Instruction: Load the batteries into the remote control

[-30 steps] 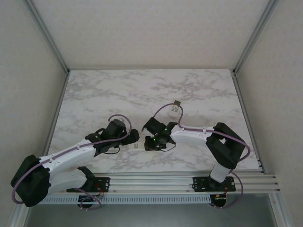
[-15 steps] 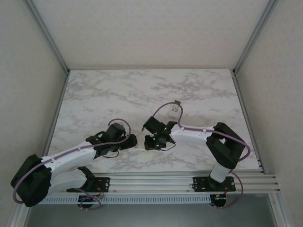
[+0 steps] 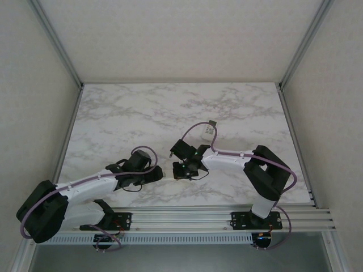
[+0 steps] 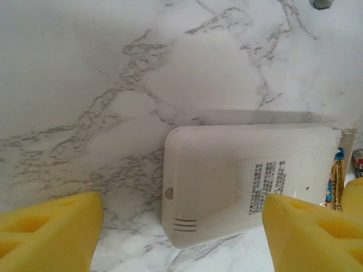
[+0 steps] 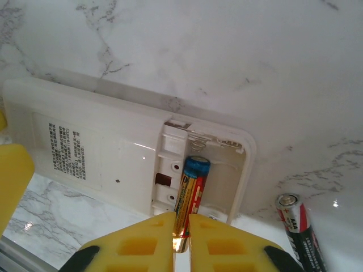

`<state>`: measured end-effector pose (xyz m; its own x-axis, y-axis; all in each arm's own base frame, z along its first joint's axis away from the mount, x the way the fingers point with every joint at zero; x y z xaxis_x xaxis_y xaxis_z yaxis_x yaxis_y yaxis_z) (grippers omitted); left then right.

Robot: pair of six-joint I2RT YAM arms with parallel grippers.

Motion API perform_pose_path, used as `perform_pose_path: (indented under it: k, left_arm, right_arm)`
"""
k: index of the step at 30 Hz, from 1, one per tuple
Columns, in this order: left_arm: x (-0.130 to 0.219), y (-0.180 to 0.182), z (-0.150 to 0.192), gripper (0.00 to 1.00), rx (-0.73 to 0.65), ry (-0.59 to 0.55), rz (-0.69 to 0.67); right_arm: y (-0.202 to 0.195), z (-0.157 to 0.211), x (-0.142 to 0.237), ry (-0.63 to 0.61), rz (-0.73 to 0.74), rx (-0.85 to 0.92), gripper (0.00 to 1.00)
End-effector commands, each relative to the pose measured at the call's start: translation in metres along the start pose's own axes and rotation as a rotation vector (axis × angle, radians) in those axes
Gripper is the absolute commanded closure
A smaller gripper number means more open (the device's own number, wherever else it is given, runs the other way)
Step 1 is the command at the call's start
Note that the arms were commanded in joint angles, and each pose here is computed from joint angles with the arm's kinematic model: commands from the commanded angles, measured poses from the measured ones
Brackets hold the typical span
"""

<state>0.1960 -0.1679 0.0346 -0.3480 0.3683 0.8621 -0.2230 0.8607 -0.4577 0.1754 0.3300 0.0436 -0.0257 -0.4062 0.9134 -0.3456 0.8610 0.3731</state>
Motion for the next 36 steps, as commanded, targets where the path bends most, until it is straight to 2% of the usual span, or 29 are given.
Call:
perform_pose_path:
  k: [1,5,11,16,24,31,34,36]
  left_arm:
    - [-0.007,-0.004,0.003,0.29,0.009,0.025,0.034]
    - [-0.009,-0.004,0.005,0.35,0.014,0.031,0.044]
    - [-0.011,-0.003,0.006,0.35,0.021,0.030,0.042]
    - [-0.013,0.000,0.004,0.35,0.021,0.020,0.026]
    - [-0.013,0.002,0.002,0.35,0.018,0.009,0.012]
    - [-0.008,0.003,-0.006,0.33,0.021,-0.037,-0.005]
    - [-0.002,0.000,-0.016,0.27,0.013,-0.084,-0.009]
    - [0.002,-0.003,-0.022,0.26,0.009,-0.114,-0.005]
  right_arm:
    - [0.000,0.001,-0.009,0.008,0.011,0.024,0.87]
    - [-0.004,0.003,-0.017,0.015,0.024,0.031,0.87]
    - [-0.016,0.003,-0.034,0.021,0.071,0.037,0.87]
    - [-0.029,-0.017,-0.040,-0.081,0.161,0.082,0.90]
    - [-0.025,-0.036,-0.054,-0.173,0.137,0.133,0.91]
    - [0.003,-0.045,0.004,-0.256,0.045,0.133,0.90]
    - [0.010,-0.046,0.042,-0.311,0.024,0.133,0.86]
    - [-0.002,-0.043,0.061,-0.354,0.071,0.119,0.82]
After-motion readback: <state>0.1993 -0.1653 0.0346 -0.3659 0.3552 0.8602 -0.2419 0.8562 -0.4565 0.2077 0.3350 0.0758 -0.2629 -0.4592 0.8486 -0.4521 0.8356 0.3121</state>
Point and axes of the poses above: each hand's point on the last joint's axis, 136 mm out from that joint toward the fingers, its own x axis back along the fingers, its own y axis along the line the jaws close on, z = x × y, the point moved 1 cm from there along x, back along the fingers, and after that the axes turned 5 degrees about x, right-handed, at the moved point
